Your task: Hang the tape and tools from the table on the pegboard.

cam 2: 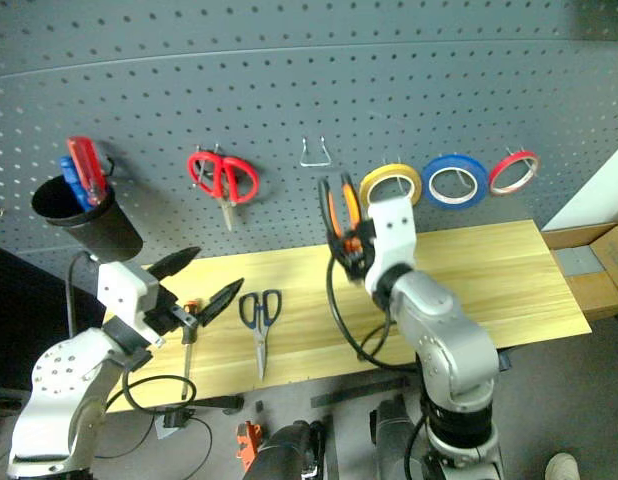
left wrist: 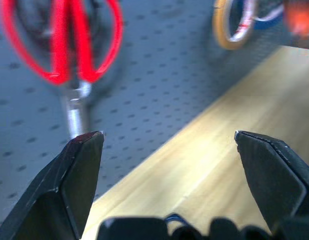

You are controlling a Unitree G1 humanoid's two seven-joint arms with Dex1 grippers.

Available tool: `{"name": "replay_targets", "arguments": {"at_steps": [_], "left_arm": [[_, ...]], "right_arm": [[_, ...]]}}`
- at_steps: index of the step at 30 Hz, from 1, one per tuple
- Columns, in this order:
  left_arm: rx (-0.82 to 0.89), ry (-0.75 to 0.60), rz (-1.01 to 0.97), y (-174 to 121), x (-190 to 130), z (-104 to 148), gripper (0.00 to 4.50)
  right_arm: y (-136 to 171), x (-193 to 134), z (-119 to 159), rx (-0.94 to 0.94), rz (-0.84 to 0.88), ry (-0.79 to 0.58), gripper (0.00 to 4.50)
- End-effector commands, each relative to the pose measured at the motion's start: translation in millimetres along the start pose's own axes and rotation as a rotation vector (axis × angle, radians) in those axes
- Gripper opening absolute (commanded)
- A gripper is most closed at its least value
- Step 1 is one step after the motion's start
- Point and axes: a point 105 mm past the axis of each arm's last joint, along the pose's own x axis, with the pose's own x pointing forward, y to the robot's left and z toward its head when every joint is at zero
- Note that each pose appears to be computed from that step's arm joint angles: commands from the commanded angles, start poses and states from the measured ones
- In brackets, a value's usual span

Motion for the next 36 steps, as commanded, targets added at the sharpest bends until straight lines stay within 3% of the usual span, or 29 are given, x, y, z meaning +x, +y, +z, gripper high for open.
{"name": "replay_targets", "arguments": {"at_steps": [1, 7, 21, 36], "left_arm": [[-0.002, -0.066, 0.064, 7, 5, 21, 4.5], [-0.027, -0.1, 0.069, 2, 15, 34, 4.5], [-0.147, -0.109, -0.076, -34, 33, 47, 4.5], [-0.133, -0.111, -0.101, -35, 37, 47, 4.5]], "right_arm": [[7, 20, 30, -0.085, 0.024, -0.158, 2.35], [21, 55, 68, -0.109, 0.054, -0.311, 2.35], [22, 106, 99, -0.213, 0.057, -0.456, 2.35], [4, 109, 28, -0.325, 0.013, -0.342, 2.35]]}}
